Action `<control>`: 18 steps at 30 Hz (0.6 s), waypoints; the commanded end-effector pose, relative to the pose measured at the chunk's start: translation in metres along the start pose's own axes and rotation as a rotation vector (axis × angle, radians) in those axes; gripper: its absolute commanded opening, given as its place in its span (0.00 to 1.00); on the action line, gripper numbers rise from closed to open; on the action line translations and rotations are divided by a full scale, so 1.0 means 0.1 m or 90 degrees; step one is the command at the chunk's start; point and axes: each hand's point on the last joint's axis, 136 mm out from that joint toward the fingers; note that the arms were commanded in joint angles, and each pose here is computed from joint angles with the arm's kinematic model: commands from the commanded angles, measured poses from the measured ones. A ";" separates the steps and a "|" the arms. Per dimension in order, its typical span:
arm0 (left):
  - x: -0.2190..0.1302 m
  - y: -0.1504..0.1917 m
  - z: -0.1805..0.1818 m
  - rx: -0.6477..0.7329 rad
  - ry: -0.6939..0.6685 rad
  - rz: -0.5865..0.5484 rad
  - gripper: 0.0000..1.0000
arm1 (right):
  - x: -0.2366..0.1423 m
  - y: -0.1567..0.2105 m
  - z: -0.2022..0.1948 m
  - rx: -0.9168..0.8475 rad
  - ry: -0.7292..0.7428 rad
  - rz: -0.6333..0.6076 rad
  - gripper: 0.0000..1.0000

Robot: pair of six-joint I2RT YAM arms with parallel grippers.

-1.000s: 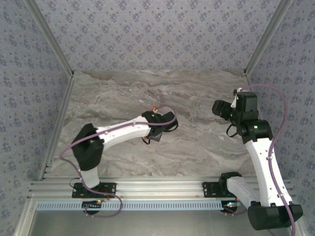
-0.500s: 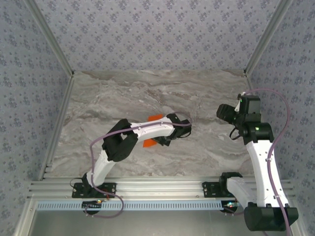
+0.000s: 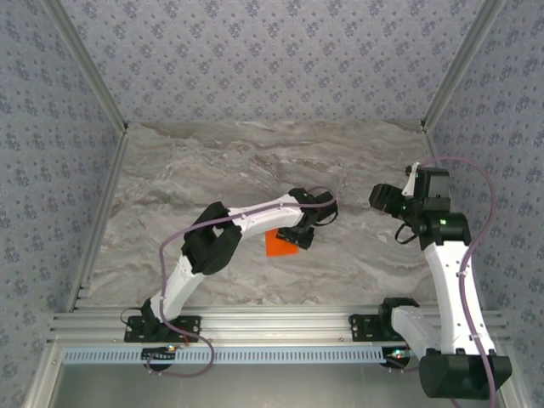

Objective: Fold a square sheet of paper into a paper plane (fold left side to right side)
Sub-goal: Turn over the paper at the center of the table.

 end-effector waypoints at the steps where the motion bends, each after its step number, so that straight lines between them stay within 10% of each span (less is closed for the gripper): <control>1: -0.49 -0.19 -0.29 0.009 0.156 -0.057 0.57 | 0.09 0.05 0.14 -0.008 -0.060 0.019 0.78; 18: -0.88 -0.25 1.00 -0.254 0.455 -0.202 0.67 | 1.08 0.61 1.55 -0.029 -0.336 0.181 0.39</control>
Point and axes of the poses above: each hand's point on the last joint's axis, 136 mm out from that joint toward the fingers, its own x axis out along the fingers, its own z axis along the line the jaws close on, y = z × x, and after that the axes turned 4 degrees about -x, right-handed
